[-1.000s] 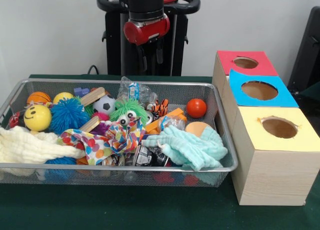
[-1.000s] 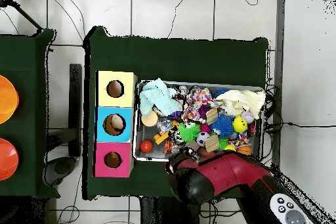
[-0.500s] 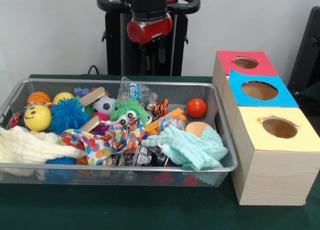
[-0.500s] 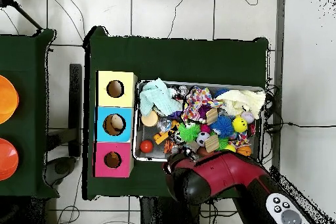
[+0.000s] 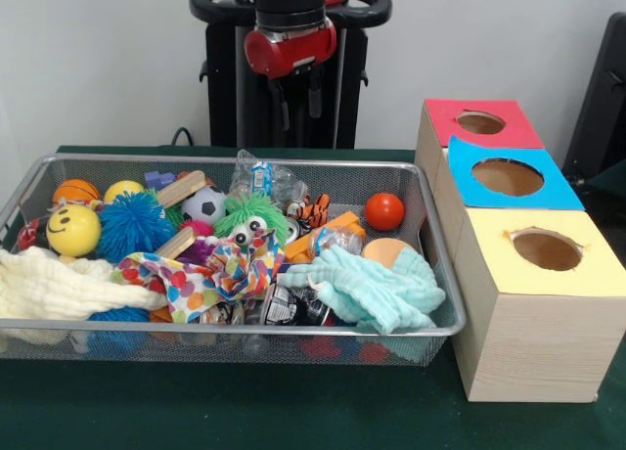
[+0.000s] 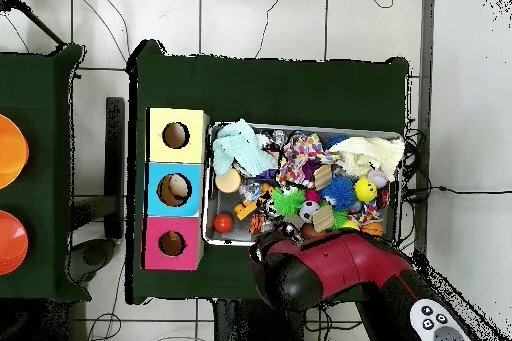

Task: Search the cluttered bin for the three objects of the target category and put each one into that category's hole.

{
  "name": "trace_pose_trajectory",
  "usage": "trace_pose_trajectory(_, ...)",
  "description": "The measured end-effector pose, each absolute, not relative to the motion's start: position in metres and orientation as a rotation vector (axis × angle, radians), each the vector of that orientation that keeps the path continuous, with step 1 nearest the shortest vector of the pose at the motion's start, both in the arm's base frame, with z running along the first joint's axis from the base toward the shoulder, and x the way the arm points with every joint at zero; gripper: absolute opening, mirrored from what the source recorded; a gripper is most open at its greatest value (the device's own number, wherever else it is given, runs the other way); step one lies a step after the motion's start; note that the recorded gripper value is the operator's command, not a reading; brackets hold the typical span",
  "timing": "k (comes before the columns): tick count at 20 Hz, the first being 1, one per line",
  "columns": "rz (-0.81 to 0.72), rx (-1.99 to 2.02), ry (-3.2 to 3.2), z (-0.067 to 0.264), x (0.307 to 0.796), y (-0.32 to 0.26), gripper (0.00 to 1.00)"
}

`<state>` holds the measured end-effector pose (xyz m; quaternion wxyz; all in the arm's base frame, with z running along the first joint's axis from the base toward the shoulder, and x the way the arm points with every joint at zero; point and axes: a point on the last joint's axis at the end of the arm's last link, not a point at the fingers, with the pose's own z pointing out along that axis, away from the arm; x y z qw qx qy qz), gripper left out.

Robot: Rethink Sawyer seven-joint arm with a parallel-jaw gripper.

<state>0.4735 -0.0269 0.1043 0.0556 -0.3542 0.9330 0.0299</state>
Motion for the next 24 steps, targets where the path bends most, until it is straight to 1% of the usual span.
trace_pose_trajectory(12, 0.123, -1.089, 2.879, 0.108, 0.472, -0.01, 1.0)
trace_pose_trajectory(24, 0.085, -1.03, 2.889, 0.117, 0.477, -0.026, 1.0)
